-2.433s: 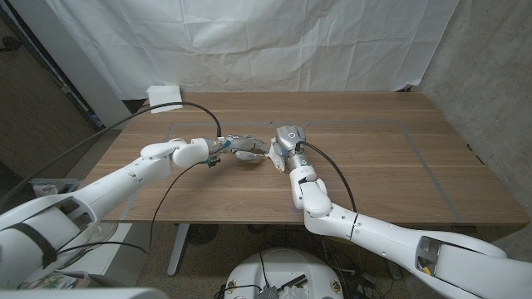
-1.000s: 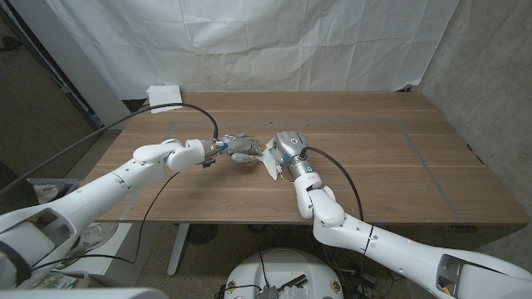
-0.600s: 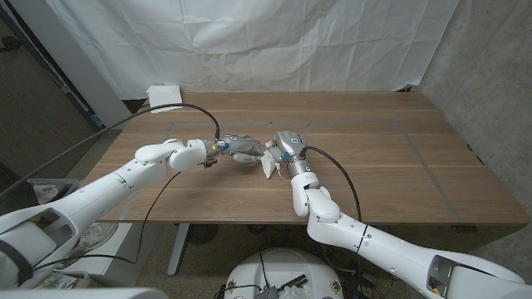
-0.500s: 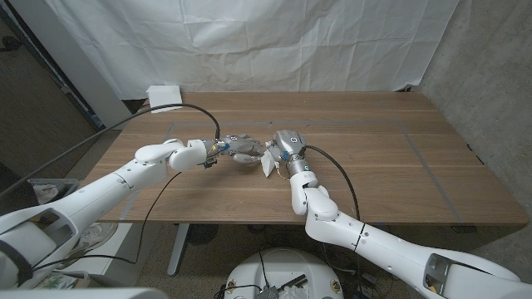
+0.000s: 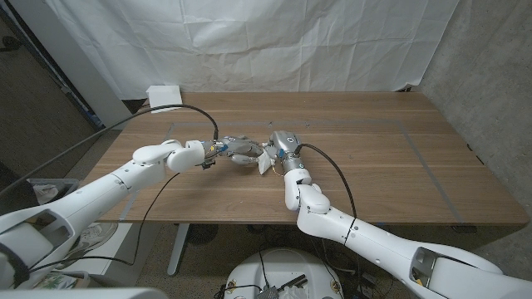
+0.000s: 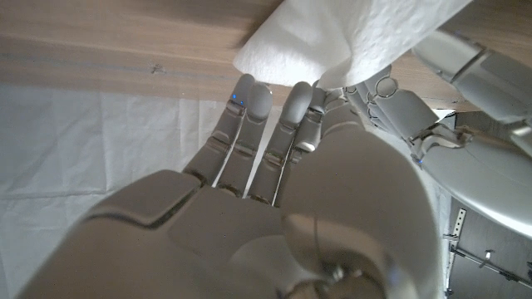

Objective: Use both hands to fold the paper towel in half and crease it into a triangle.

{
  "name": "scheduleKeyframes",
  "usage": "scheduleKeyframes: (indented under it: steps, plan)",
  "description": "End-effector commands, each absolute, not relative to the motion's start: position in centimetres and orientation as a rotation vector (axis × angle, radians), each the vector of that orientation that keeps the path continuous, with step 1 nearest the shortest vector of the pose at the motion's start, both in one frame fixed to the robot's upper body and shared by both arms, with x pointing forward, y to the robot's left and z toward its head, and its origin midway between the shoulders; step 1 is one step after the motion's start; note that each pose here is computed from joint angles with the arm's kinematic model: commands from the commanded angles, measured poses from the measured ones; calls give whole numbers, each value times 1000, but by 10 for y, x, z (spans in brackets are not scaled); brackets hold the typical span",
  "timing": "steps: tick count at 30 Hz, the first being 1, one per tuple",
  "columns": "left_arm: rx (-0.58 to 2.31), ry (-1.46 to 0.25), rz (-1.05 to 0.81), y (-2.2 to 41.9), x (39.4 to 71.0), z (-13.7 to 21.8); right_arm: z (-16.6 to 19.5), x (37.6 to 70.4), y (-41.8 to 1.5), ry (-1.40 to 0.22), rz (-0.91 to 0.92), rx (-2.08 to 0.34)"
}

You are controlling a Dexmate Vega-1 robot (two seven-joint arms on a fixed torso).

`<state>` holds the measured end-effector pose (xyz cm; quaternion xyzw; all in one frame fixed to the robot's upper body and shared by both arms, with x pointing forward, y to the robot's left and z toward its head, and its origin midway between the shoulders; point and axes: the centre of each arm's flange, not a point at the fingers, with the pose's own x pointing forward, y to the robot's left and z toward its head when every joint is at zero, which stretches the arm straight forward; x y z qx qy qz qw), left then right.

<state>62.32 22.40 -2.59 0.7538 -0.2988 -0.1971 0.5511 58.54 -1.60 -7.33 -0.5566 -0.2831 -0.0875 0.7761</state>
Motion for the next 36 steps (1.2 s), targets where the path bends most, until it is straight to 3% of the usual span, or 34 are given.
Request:
scheduleKeyframes:
  steps: [1, 13, 36]
  plan:
    - [1773, -695, -450, 235, 626, -25, -93, 607, -29, -411, -111, -937]
    - [1775, -699, -455, 233, 629, -23, -99, 615, -34, -440, 24, -863]
    - [1792, -783, -386, 229, 625, -2, -85, 596, -23, -690, -236, -1216]
